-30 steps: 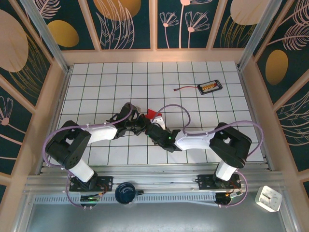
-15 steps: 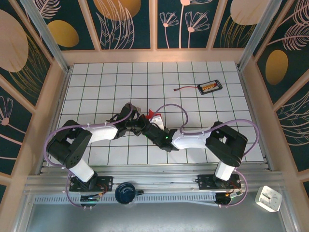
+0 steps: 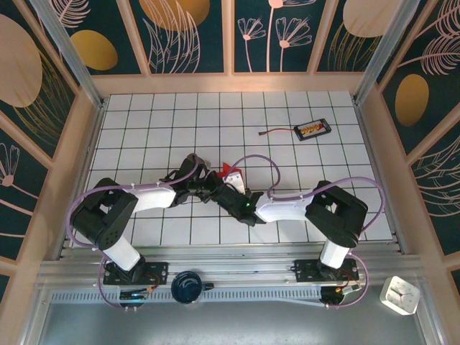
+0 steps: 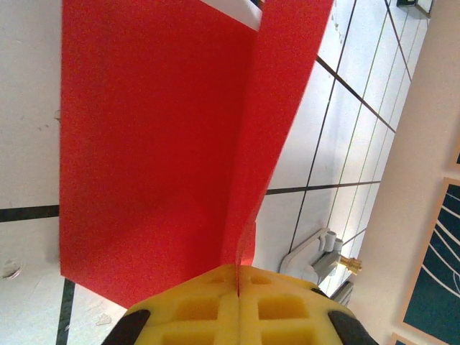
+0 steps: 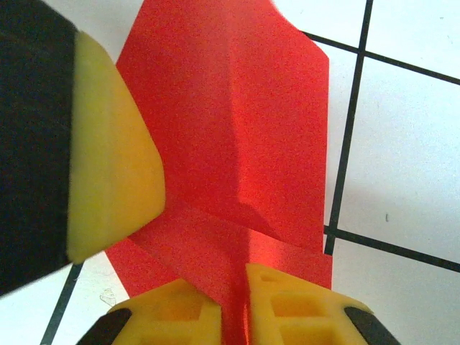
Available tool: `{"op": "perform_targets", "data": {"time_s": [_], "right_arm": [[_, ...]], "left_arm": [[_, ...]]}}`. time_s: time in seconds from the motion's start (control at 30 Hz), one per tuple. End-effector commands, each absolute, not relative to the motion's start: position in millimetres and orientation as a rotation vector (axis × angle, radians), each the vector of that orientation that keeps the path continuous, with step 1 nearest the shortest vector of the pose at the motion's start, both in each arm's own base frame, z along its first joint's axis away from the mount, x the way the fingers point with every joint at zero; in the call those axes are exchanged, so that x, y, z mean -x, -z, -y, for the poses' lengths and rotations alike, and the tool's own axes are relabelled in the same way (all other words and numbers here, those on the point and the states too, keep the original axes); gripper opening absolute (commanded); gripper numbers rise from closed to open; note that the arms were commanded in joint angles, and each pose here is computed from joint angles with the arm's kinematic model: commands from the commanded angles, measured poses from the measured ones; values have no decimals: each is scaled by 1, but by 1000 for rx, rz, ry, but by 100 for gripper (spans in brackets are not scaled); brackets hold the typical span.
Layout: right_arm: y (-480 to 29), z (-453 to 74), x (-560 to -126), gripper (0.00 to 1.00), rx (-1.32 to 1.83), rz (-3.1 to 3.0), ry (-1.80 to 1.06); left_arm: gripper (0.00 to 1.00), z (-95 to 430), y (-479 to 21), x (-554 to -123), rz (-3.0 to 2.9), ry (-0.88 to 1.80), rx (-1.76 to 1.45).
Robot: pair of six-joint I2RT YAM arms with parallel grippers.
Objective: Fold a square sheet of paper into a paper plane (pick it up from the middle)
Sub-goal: Fourth fold the wing at the center of the table.
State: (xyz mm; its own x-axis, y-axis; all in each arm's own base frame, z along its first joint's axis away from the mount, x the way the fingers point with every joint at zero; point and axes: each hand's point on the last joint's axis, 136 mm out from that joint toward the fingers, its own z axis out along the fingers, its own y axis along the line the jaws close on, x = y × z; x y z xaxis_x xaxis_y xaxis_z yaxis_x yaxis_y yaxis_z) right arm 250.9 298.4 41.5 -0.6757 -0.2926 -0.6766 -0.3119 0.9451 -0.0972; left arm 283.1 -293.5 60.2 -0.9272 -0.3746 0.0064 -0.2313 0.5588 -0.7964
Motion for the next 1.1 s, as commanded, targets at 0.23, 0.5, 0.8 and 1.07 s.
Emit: {"op": "perform_targets", "data": {"time_s": [0.23,0.5,0.8,1.07], "right_arm": [[-37,-282,-255,0,358,-2322,32],[-46,-285,-251,0,381,-2266,-162],[-53,-297,-241,0,401,-2249,-576],[-51,-297,-238,0,302,-2273,-828]], "left_arm": [[5,291,-63,-281,-2643,1294,575],[34,278,-92,-290,-2545,1220,523],[33,264,-104,-285,-2494,1176,482],[32,269,-85,-275,-2541,1218,451]]}}
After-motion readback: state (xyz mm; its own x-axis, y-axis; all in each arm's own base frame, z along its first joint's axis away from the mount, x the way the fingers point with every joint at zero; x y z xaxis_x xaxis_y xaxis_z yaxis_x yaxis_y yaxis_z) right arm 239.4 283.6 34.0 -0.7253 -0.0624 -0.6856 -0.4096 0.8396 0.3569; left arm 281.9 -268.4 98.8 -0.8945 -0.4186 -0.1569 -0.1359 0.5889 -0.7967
